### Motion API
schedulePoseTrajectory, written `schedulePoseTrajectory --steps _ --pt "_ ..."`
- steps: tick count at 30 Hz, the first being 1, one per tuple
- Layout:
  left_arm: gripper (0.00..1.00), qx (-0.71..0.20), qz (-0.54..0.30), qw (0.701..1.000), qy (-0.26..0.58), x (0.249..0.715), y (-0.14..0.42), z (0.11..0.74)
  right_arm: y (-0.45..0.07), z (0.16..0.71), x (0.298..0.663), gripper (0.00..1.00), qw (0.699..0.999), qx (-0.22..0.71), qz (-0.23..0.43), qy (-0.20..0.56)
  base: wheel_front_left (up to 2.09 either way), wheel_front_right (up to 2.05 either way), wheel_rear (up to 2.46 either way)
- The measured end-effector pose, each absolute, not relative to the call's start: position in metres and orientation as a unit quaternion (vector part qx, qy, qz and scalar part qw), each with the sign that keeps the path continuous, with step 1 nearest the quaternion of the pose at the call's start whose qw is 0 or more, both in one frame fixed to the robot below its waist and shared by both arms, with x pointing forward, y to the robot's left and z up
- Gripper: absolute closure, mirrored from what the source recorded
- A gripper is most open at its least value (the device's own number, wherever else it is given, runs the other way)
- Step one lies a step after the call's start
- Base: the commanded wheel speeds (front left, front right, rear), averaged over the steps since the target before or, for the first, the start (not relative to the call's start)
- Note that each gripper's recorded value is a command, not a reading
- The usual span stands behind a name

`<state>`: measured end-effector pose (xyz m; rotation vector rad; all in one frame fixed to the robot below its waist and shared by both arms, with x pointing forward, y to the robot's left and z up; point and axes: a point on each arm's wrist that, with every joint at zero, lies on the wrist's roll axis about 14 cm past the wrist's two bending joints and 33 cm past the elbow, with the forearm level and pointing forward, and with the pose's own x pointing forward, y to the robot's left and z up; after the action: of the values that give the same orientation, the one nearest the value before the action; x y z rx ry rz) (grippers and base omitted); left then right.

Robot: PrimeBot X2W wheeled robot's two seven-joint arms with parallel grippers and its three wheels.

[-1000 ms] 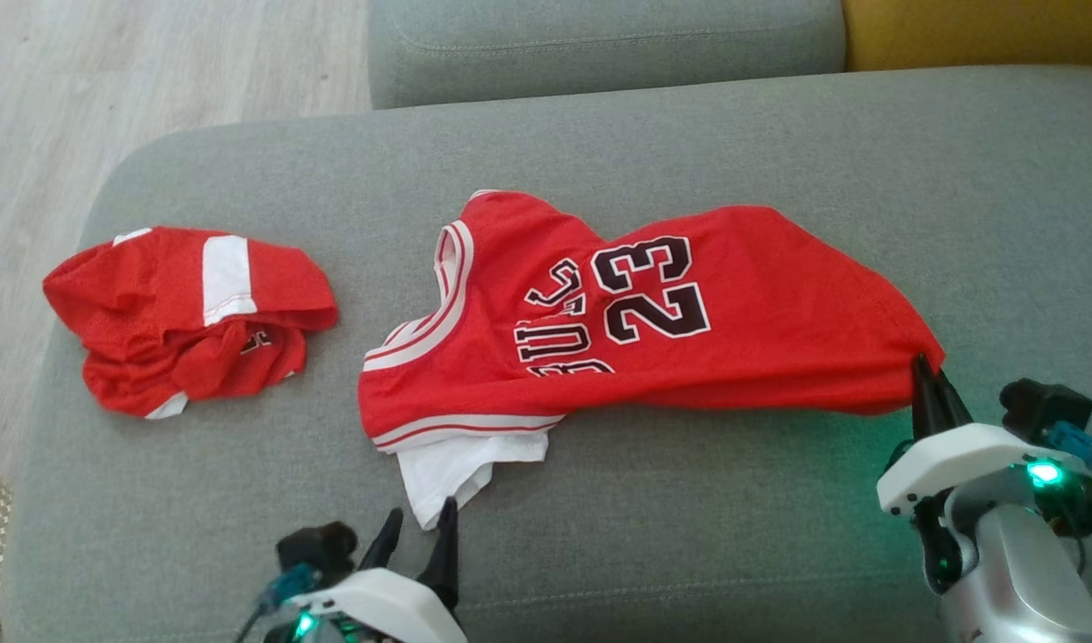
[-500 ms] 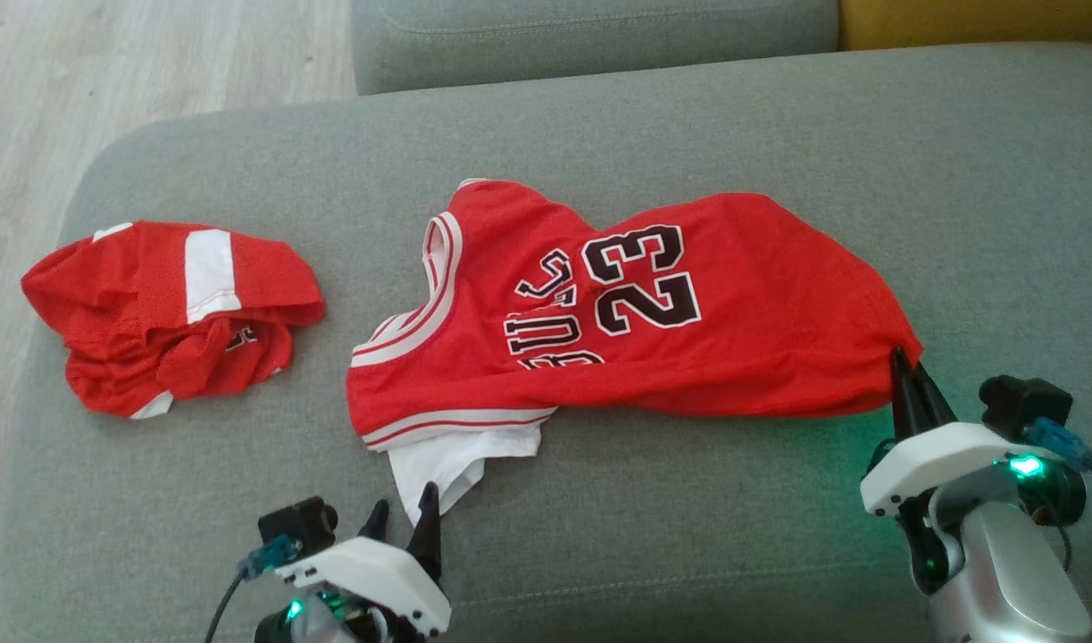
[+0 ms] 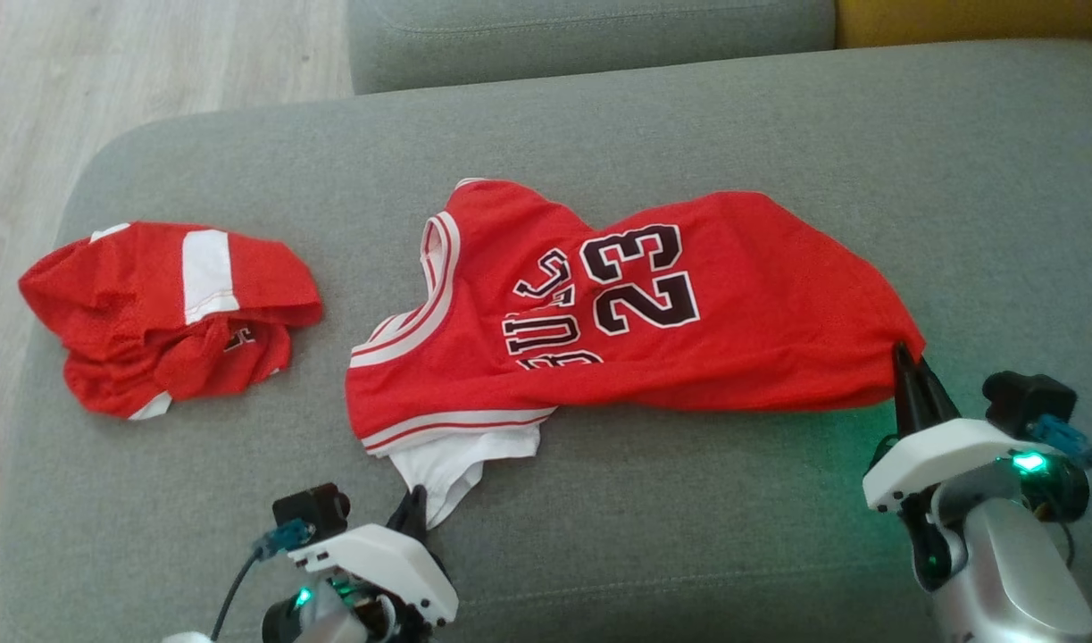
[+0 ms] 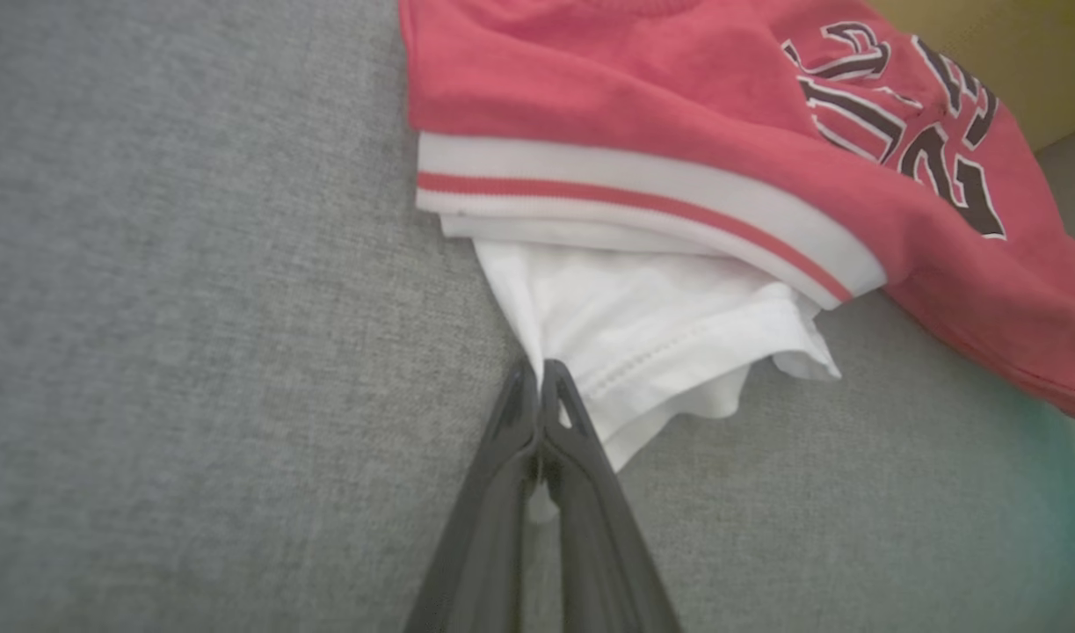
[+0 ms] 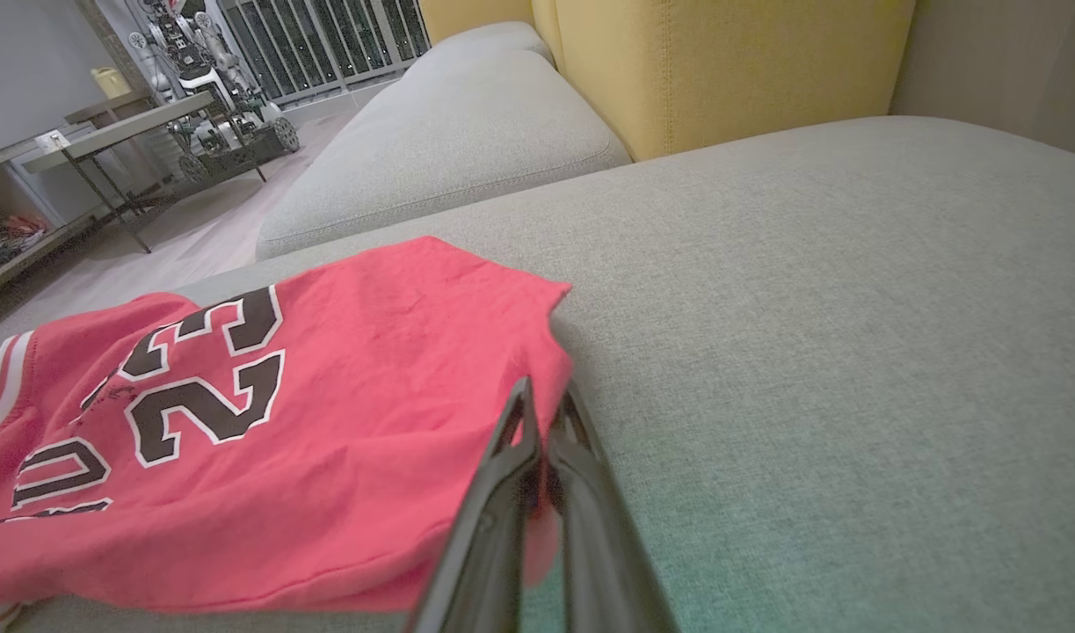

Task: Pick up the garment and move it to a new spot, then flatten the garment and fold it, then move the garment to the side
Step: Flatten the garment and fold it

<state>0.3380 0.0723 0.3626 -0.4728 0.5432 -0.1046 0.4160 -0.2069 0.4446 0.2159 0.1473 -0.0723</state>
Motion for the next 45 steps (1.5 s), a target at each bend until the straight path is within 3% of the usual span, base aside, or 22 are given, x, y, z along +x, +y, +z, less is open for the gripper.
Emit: schedulePoseTrajectory --steps 8,16,31,39,45 --pt "1.0 -0.252 -0.041 0.939 0.229 0.342 0.08 0.381 -0.202 0.449 0.416 1.0 0.991 0.109 -0.031 0.068 0.0 0.0 0.0" --pt "1.0 -0.276 -0.054 0.957 0.075 0.368 0.103 0.467 -0.179 0.481 0.424 1.0 0.998 0.057 0.017 0.036 0.0 0.0 0.0" --pt "1.0 -0.264 -0.079 0.94 -0.203 0.367 0.15 0.663 -0.152 0.641 0.451 1.0 0.989 -0.019 0.057 -0.138 0.0 0.0 0.0" --pt "1.0 -0.263 -0.087 0.914 -0.298 0.347 0.16 0.74 -0.158 0.709 0.443 1.0 0.975 0.045 0.06 -0.209 0.0 0.0 0.0" --pt "1.0 -0.277 -0.08 0.906 -0.311 0.335 0.165 0.757 -0.175 0.721 0.437 1.0 0.966 0.155 0.064 -0.198 0.0 0.0 0.0"
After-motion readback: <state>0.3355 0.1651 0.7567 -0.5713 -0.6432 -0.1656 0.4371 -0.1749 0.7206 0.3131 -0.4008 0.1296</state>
